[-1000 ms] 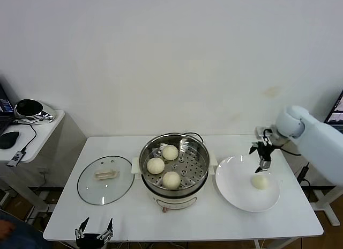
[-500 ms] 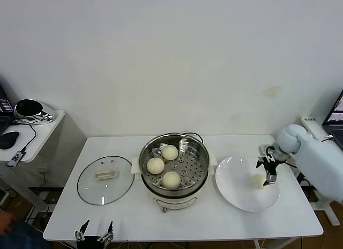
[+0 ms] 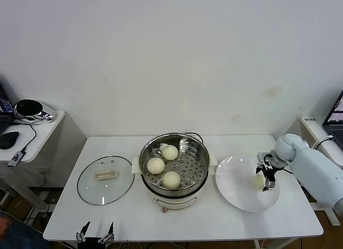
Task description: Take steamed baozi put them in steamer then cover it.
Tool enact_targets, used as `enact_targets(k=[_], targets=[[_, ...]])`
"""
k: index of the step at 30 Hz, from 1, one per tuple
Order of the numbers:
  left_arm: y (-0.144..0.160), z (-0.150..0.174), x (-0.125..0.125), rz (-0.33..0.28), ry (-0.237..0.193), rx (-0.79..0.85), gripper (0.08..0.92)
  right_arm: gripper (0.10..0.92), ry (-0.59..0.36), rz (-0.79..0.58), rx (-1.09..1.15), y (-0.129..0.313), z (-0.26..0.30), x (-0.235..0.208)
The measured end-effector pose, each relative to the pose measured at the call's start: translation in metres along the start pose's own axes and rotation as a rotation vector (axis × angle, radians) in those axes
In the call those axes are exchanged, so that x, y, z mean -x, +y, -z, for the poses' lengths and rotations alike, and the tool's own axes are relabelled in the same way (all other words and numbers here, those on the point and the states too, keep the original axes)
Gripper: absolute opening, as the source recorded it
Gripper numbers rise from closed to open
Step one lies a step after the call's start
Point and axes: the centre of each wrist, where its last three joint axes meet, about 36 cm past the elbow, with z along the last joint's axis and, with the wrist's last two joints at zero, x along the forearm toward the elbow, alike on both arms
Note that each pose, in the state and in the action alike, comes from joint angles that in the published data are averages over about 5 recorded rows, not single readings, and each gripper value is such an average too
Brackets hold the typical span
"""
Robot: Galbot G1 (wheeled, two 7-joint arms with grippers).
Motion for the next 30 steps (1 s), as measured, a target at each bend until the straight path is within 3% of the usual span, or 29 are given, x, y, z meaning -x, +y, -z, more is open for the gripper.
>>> enact_targets(k=[12, 23, 30], targets=[[-0.001, -0.001, 0.002, -0.002, 0.001, 0.0, 0.823, 0.821, -0.01, -0.01, -0.001, -0.001, 0.0, 0.002], [-0.002, 0.0, 0.005, -0.005, -0.004, -0.004, 0.823, 0.576, -0.013, -0.025, 0.015, -0.003, -0.006, -0.007], [-0.004, 0.001, 0.006, -0.007, -0.009, -0.007, 0.823, 0.56, -0.025, -0.049, 0.024, -0.008, -0.007, -0.03]])
